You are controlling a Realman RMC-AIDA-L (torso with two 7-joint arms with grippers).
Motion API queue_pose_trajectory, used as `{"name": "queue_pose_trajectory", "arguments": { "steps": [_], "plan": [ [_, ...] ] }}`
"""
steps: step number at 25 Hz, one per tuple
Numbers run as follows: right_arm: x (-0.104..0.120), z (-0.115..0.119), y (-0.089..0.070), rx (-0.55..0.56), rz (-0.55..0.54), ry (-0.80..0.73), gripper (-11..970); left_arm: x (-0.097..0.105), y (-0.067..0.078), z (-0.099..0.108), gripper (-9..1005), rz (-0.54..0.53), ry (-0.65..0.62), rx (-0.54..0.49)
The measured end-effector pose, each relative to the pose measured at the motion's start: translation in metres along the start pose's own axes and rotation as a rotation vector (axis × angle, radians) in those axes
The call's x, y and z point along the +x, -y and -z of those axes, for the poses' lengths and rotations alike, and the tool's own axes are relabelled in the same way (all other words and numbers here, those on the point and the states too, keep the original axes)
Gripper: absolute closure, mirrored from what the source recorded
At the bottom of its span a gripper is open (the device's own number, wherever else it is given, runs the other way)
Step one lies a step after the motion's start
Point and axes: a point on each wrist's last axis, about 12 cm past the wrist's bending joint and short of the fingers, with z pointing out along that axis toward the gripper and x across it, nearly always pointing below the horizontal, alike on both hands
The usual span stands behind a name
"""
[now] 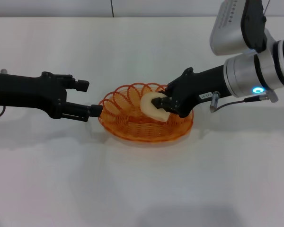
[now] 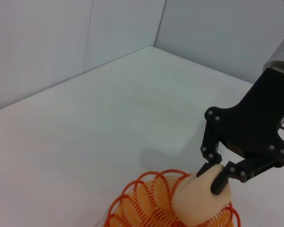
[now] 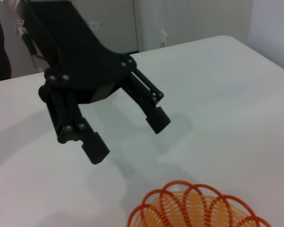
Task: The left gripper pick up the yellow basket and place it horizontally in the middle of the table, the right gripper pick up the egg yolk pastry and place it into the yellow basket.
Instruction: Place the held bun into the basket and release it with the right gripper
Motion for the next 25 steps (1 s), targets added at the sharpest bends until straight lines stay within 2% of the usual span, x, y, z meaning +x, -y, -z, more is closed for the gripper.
{"name": "queue_pose_trajectory", "arguments": {
  "steps": [6,15,20,25],
  "plan": [
    [-0.003,-0.002,-0.001,-0.004,0.011,-0.002,843,0.000,0.000,0.000,109,0.001,0.001,-0.003],
    [-0.005,0.002,-0.001,0.008,0.019,0.014,642,0.002,0.000,0.001,109,0.007,0.004,-0.010],
    [0.003,0.015,0.000,0.046,0.008,0.043,416,0.004,0.000,0.002,109,0.009,0.004,-0.009],
    [0.026,0.037,-0.002,0.094,-0.038,0.076,205,0.004,0.000,0.002,109,-0.001,0.003,-0.008]
  ]
}}
